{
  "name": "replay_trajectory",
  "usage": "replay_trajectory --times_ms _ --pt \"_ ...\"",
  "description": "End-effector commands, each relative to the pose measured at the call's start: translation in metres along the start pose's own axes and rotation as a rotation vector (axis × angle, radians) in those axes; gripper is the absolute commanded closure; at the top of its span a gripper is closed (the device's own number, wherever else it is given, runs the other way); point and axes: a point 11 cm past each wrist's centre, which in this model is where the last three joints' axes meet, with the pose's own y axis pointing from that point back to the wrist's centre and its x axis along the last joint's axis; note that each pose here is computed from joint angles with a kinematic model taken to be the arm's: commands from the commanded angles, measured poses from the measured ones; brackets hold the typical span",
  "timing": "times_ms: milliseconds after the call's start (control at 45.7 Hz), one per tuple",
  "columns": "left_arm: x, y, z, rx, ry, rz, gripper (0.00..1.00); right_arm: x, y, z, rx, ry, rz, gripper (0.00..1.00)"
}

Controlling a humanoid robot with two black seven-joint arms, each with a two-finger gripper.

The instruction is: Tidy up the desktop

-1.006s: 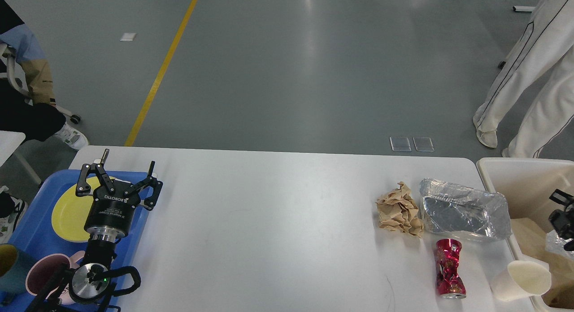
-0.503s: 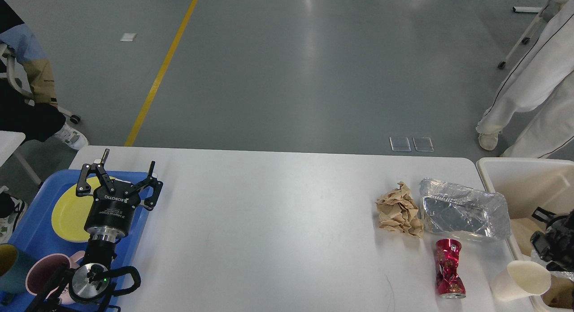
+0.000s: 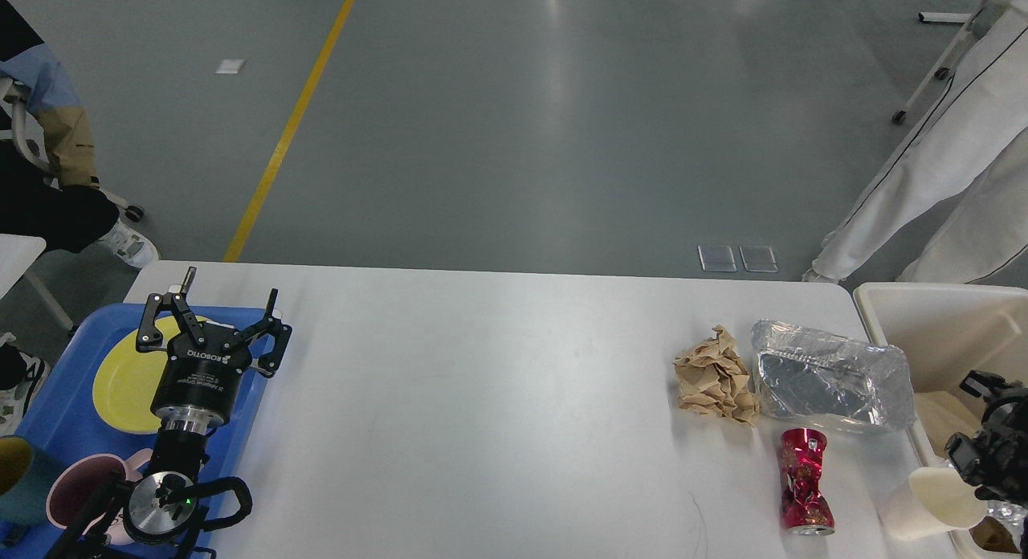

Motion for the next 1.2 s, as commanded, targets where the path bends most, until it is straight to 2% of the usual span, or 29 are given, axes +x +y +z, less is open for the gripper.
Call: replay_trajectory --times_ms 0,109,241,459,678,831,1006,1181 --pt "0.000 0.000 0.000 0.000 0.000 0.000 0.04 0.000 0.000 -0.002 0.002 0.000 -0.006 0.00" --pt "-0.001 -0.001 0.000 0.000 0.000 -0.002 0.04 0.006 0.001 -0.008 0.009 -0.006 -0.012 0.00" --pt "0.000 0.000 0.000 0.001 0.000 0.000 0.04 0.038 0.000 -0.014 0.004 -0.043 -0.048 0.00" --pt "-0.001 -0.001 0.000 0.000 0.000 -0.002 0.04 0.098 0.033 -0.055 0.104 0.082 -0.254 0.00" --pt "-0.001 -0.001 0.000 -0.001 0.000 -0.002 0.04 0.155 0.116 -0.120 0.272 0.226 -0.506 0.00" --pt "-0.001 -0.001 0.000 0.000 0.000 -0.002 0.04 0.180 0.182 -0.164 0.377 0.379 -0.657 0.00" --pt "-0.001 -0.001 0.000 -0.001 0.000 -0.002 0.04 0.199 0.263 -0.175 0.453 0.546 -0.793 0.00" --pt "-0.001 -0.001 0.000 0.000 0.000 -0.002 0.04 0.197 0.337 -0.154 0.522 0.644 -0.852 0.00"
